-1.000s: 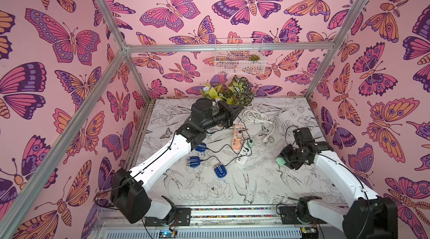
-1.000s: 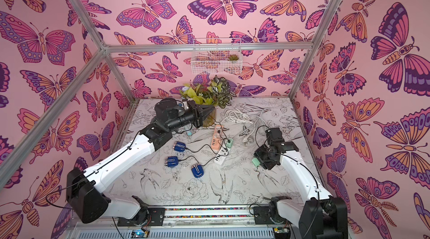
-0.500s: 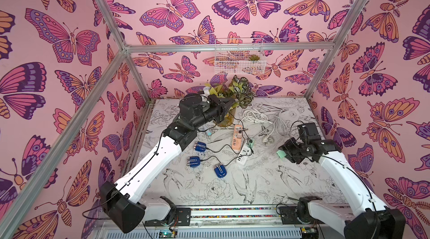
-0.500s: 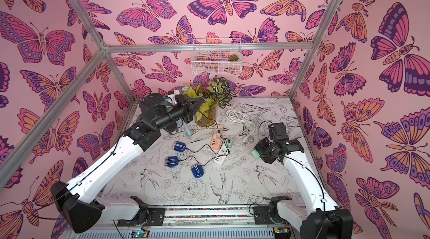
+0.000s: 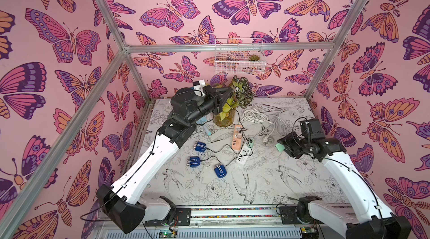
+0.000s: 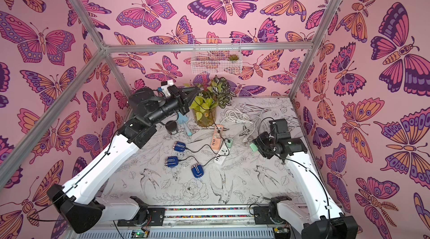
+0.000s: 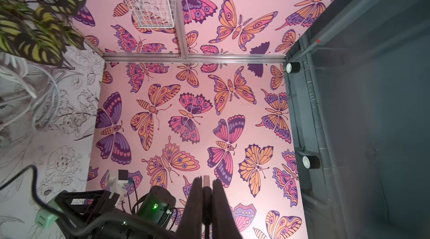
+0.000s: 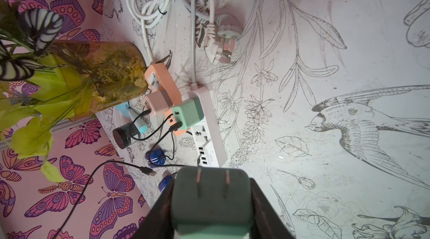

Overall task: Charge the electric shaver
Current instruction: Insert the charging cable into the plug.

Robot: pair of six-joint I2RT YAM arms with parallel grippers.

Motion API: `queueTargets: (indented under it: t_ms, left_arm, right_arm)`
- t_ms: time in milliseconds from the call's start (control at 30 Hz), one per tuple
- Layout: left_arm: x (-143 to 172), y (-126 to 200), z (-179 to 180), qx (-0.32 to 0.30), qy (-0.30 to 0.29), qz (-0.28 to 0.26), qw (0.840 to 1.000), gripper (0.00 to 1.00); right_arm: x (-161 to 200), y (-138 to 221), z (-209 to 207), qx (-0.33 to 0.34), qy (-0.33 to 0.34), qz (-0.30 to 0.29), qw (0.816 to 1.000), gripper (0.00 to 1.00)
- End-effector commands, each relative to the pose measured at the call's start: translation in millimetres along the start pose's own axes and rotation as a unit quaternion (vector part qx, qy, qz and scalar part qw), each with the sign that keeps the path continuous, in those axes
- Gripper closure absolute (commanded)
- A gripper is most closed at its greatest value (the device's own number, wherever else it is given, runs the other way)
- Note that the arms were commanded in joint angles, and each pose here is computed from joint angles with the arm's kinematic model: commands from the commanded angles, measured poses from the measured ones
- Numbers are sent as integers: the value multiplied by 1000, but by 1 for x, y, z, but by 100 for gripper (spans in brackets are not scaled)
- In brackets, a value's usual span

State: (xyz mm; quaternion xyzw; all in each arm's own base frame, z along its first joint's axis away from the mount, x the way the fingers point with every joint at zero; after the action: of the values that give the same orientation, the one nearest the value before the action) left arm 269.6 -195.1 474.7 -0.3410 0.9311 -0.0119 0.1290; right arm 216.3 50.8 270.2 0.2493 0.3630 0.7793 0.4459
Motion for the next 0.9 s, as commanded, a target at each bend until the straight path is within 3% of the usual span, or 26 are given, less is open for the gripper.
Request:
queueTargets:
  t_ms: [0,100,233,500,633,867]
  left_arm:
    - [-11,7,-28,49,-19,-16,998,100]
    - [-16,10,-34,31,-27,-17,999,100]
    - [-13,22,-11,-91,-41,-15,995,100]
    - [8,66,57,-230,-29,-38,972,100]
    - [16,77,85,-260,-36,-65,963,100]
    - [25,62,131,-237,-4,-84,968,100]
  right_arm:
    - [2,11,18,-35,11,-11,999,100]
    - [5,14,25,-60,10,-8,998,100]
    - [15,11,45,-136,-6,24,990,100]
    - [65,-8,103,-303,-74,130,941,100]
    - [96,-24,120,-314,-98,173,928,100]
    - [127,-57,122,-305,-139,203,920,100]
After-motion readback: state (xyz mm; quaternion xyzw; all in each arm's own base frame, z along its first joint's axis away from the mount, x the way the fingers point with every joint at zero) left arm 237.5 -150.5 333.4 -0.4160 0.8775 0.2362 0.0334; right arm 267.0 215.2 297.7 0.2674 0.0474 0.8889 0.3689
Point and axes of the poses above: each gripper's point midway between its finger pads, its own y axis back along the fingers, its own z axis along the line the jaws close on, x = y × z, the point moved 10 cm from there along y, back along the fingers, and after that the axes turned 13 degrees about -y, right-handed, at the moved point
